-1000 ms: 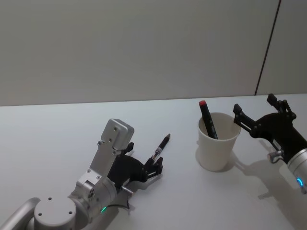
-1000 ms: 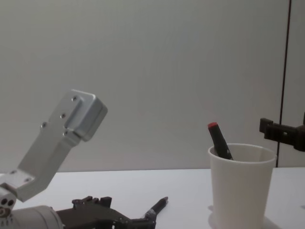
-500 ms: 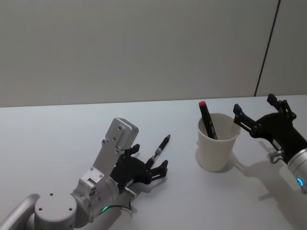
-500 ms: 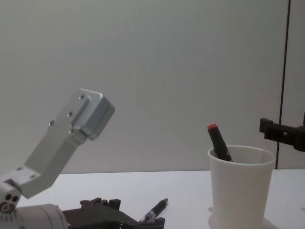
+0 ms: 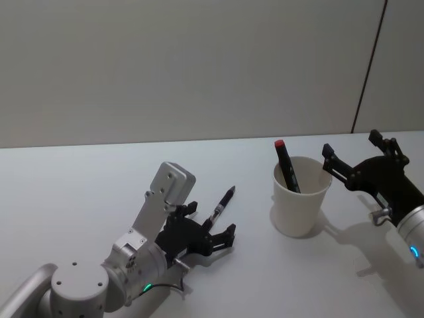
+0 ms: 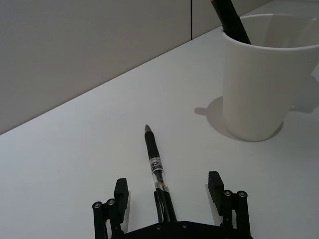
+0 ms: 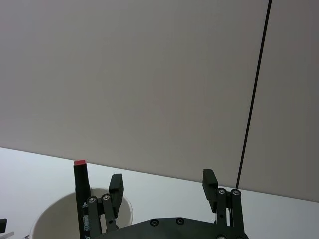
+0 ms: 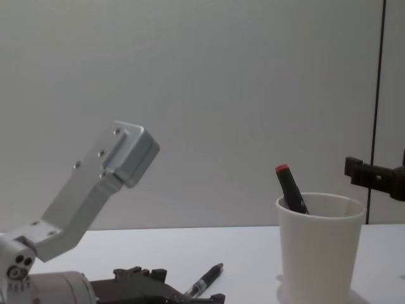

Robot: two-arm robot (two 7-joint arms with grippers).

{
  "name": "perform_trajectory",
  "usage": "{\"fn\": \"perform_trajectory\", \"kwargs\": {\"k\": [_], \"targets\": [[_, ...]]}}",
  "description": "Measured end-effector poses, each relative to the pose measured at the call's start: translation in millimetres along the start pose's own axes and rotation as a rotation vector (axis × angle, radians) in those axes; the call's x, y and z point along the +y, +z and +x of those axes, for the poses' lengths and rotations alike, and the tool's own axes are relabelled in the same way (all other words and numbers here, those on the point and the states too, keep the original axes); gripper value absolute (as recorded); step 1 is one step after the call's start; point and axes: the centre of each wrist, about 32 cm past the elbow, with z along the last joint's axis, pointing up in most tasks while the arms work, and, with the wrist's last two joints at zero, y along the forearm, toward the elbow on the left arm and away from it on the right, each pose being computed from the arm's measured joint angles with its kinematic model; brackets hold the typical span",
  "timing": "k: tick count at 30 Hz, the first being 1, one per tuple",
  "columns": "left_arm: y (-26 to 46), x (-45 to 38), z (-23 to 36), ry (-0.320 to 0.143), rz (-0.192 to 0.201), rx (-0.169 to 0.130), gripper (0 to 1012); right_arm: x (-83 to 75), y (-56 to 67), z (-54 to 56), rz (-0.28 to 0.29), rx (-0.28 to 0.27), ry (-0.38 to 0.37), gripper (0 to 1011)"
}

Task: Place the pen into the pen holder.

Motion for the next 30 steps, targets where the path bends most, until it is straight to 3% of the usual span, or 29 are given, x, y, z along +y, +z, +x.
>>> {"fn": "perform_trajectory", "kwargs": {"k": [30], "targets": [[1.5, -4.4, -2.1, -0.005, 0.020, 0.018, 1001, 0.0, 0.0, 0.0, 0.000, 0.000, 0.000, 1001]]}}
